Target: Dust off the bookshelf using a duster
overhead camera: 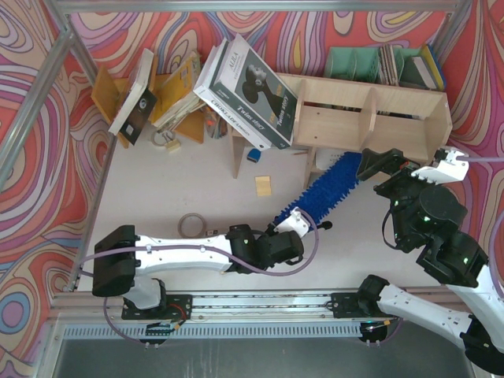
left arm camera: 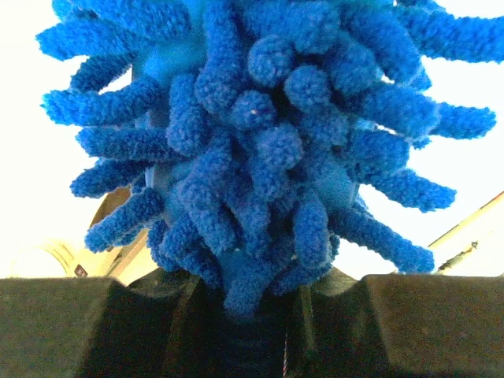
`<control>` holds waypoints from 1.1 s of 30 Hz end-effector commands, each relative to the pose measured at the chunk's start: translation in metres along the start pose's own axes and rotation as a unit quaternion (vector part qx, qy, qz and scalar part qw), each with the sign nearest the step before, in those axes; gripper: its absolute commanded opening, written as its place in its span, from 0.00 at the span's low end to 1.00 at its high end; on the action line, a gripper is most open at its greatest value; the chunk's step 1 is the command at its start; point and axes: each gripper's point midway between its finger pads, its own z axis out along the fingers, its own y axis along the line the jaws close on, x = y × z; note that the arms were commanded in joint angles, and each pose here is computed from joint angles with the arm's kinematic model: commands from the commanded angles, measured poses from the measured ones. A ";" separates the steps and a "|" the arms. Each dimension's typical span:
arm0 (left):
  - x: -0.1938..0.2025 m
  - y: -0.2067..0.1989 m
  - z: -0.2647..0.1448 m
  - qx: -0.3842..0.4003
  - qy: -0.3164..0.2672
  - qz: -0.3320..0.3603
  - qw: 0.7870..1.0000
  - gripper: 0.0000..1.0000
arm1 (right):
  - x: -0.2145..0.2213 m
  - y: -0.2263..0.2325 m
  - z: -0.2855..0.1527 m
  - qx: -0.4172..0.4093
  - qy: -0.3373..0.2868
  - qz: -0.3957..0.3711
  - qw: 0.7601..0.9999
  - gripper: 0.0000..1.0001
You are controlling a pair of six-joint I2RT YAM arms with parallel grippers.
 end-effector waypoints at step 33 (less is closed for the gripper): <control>-0.060 -0.034 0.038 0.019 0.033 0.018 0.999 0.00 | 0.005 -0.007 -0.001 0.010 0.003 0.002 1.000 0.99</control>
